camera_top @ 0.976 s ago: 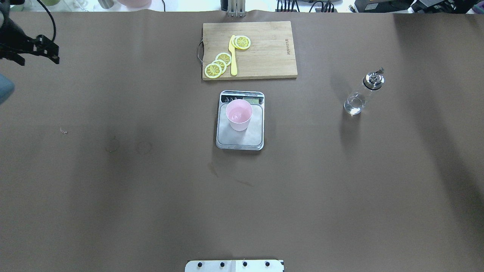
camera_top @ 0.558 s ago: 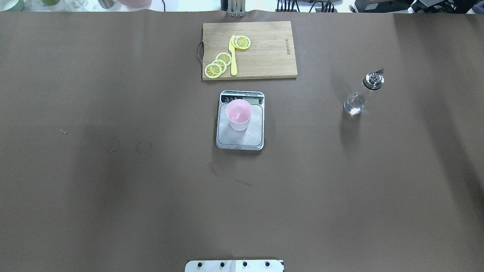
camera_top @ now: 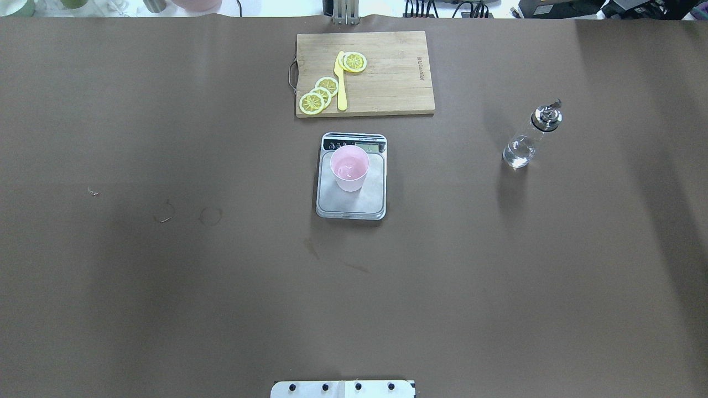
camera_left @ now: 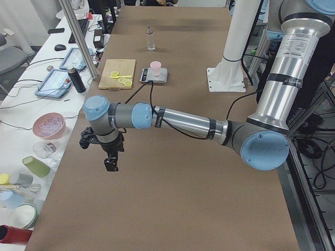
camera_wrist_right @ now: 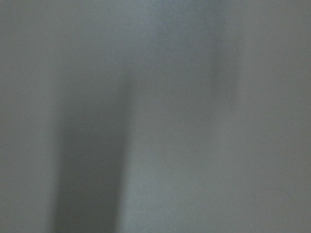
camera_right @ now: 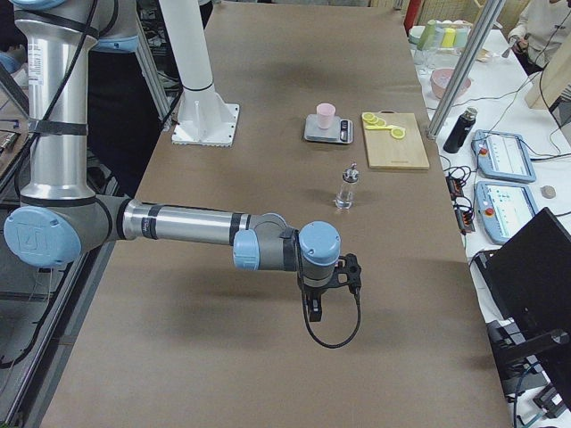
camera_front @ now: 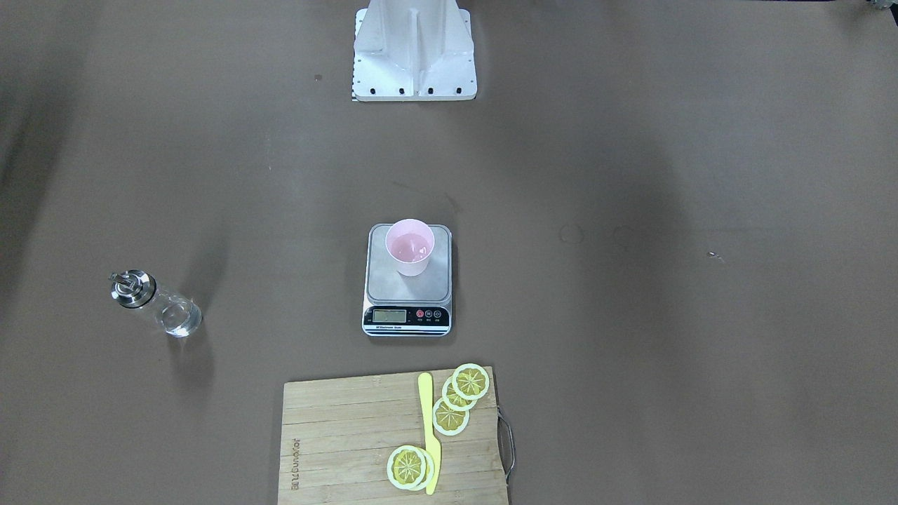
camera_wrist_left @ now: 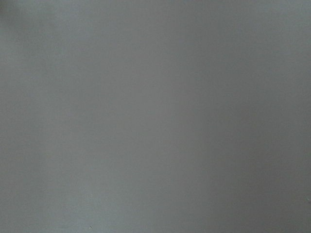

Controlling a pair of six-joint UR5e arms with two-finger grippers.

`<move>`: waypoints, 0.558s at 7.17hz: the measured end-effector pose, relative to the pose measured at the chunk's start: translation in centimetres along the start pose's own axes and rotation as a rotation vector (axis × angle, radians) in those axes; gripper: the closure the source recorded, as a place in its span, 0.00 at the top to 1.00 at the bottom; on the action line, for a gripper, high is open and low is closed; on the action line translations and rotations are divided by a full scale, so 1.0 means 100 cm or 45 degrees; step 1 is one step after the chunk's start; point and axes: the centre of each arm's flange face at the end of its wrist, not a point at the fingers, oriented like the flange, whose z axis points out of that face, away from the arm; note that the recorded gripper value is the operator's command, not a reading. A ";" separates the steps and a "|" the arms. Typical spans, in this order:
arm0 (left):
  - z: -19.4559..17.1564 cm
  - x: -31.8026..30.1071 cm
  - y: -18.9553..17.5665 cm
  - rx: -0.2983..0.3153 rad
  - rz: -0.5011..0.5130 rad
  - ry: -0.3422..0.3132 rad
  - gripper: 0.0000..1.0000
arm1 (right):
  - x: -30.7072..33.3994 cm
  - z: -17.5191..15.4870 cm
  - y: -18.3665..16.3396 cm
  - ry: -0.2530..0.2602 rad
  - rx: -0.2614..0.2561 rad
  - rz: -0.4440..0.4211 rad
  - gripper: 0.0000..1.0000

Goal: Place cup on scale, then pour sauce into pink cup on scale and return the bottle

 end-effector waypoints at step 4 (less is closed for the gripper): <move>0.027 -0.025 0.000 0.023 0.016 0.000 0.98 | -0.051 -0.066 -0.005 0.026 -0.054 0.144 1.00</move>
